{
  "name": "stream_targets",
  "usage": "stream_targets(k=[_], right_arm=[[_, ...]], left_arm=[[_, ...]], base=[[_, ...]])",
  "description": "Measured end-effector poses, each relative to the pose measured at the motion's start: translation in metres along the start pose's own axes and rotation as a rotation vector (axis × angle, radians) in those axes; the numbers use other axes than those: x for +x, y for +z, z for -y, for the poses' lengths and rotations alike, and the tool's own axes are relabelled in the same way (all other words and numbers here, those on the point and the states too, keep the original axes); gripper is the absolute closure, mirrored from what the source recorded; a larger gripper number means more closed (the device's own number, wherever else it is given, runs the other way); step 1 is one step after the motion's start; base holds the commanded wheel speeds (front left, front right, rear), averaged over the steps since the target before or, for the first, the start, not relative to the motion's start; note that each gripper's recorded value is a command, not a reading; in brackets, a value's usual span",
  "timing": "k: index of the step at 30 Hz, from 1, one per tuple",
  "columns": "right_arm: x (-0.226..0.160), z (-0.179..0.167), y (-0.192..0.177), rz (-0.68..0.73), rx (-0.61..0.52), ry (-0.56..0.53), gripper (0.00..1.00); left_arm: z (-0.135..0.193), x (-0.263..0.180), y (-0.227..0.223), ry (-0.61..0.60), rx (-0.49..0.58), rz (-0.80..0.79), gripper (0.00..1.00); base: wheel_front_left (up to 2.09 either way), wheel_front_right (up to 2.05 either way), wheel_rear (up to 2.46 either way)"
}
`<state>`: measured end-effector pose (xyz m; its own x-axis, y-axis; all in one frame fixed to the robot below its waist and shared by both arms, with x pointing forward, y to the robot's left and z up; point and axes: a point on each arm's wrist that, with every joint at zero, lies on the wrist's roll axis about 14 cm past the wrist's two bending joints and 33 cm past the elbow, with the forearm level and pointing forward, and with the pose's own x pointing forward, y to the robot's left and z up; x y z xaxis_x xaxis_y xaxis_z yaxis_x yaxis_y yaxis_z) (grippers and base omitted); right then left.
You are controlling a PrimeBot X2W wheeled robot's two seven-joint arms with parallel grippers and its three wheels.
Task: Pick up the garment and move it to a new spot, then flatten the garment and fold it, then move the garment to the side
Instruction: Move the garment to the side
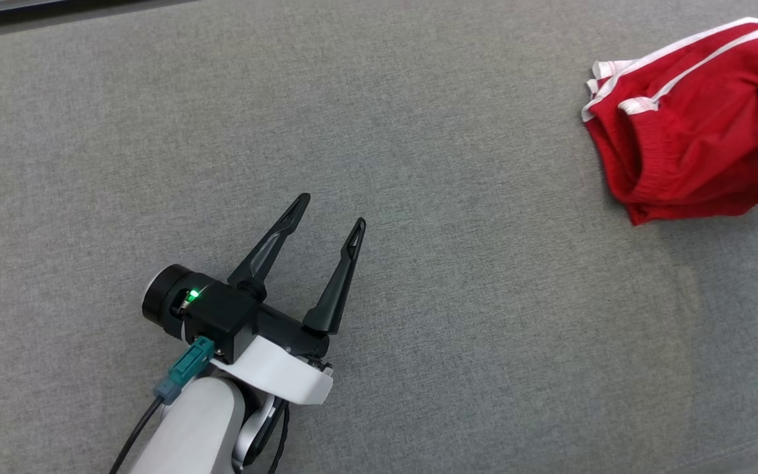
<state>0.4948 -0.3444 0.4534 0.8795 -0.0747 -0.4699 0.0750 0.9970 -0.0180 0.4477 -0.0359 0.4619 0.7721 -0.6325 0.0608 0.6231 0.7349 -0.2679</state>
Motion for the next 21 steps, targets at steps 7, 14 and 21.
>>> stream_targets(k=[7,14,21], right_arm=[[0.013,0.029,-0.012,-0.061,-0.146,-0.096,0.04],[0.004,0.036,0.017,0.073,-0.193,-0.128,0.0],[-0.023,0.014,0.074,0.338,-0.153,-0.079,0.0]], left_arm=[[-0.012,-0.004,-0.007,0.032,-0.004,-0.015,0.0],[-0.01,-0.008,0.007,0.051,-0.004,0.017,0.0],[-0.016,-0.031,0.041,0.138,0.029,0.086,0.0]], base=[[0.0,0.0,0.0],[0.0,0.0,0.0],[0.0,0.0,0.0]])
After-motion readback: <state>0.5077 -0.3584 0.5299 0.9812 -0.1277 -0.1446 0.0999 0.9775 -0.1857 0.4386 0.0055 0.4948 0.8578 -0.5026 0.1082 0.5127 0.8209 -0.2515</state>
